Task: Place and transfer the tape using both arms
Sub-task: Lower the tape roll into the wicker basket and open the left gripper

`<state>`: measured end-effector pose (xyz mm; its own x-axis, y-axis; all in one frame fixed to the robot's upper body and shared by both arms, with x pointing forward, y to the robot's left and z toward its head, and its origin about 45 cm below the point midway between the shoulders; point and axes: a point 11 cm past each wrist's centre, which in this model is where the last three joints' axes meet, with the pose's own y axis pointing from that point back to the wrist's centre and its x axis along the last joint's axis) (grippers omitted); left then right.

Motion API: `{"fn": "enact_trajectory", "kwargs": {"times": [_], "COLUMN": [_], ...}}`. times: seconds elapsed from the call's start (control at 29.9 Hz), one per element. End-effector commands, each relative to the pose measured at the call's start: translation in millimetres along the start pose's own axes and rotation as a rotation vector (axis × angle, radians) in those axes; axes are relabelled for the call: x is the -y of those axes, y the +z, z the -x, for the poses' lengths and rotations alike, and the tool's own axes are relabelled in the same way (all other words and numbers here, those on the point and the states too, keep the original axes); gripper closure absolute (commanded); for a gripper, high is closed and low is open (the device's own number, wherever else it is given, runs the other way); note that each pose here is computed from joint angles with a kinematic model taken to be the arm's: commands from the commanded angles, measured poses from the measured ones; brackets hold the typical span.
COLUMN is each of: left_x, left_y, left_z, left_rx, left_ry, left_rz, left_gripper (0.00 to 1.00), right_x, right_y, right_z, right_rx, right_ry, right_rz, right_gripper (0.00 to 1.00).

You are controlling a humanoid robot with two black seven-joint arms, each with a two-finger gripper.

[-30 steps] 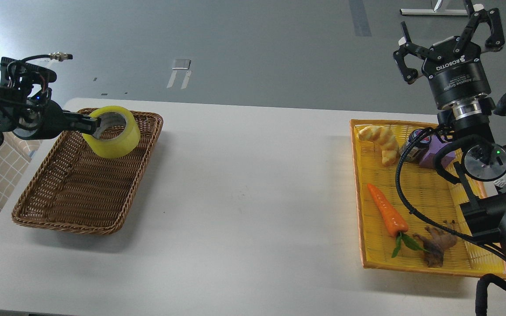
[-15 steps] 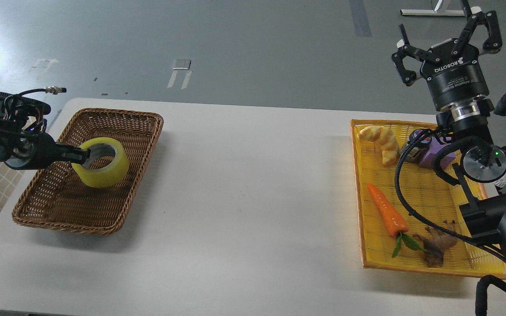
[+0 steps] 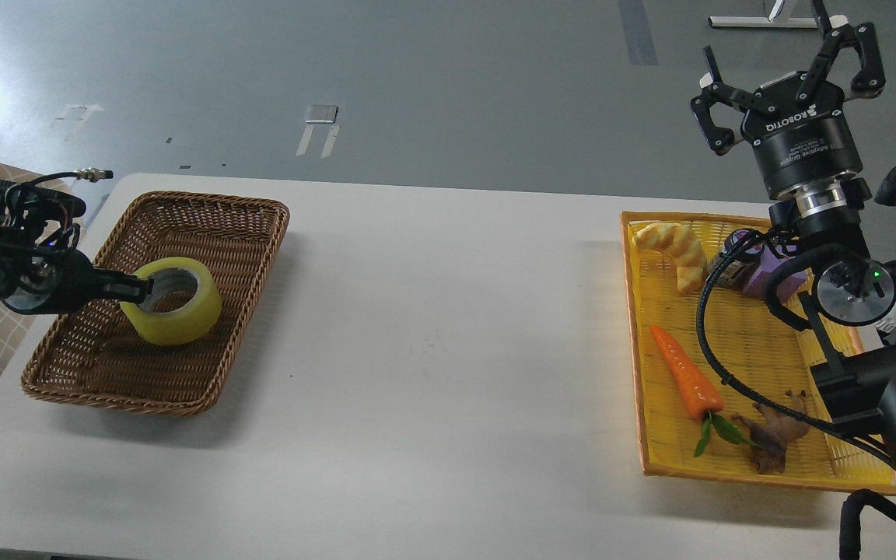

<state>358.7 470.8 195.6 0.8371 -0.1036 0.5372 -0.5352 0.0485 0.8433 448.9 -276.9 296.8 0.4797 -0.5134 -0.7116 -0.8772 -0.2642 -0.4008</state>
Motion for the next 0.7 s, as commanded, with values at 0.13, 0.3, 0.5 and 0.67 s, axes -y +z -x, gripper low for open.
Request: {"fn": "enact_trajectory", "kwargs": {"times": [0.13,0.3,0.5,0.67], "left_x": [1.4,1.4,1.4,1.1], "left_y": [-2.1,-4.9,-5.7,-6.5], "left_z": [3.5,3.4,3.4,3.6], "left_rx": [-0.005,-0.017,-0.021,-0.044], "left_ry": [-0.004,-0.001,-0.002,0.000], "left_rz": [-0.008,-0.018,-0.026,-0.029], "left_gripper": [1.00,0.97,0.54,0.33], "right_x": [0.5,0.5,0.6,0.5], "right_y": [-0.1,-0.1,0.0,0.0], "right_z": [0.5,0.5,0.6,0.1], "right_rx": [0.000,0.000,0.002,0.002], "right_ry": [-0.001,-0.001,-0.001,0.000], "right_rz": [0.000,0.000,-0.001,-0.001], "right_gripper": [0.00,0.00,0.00,0.00]}}
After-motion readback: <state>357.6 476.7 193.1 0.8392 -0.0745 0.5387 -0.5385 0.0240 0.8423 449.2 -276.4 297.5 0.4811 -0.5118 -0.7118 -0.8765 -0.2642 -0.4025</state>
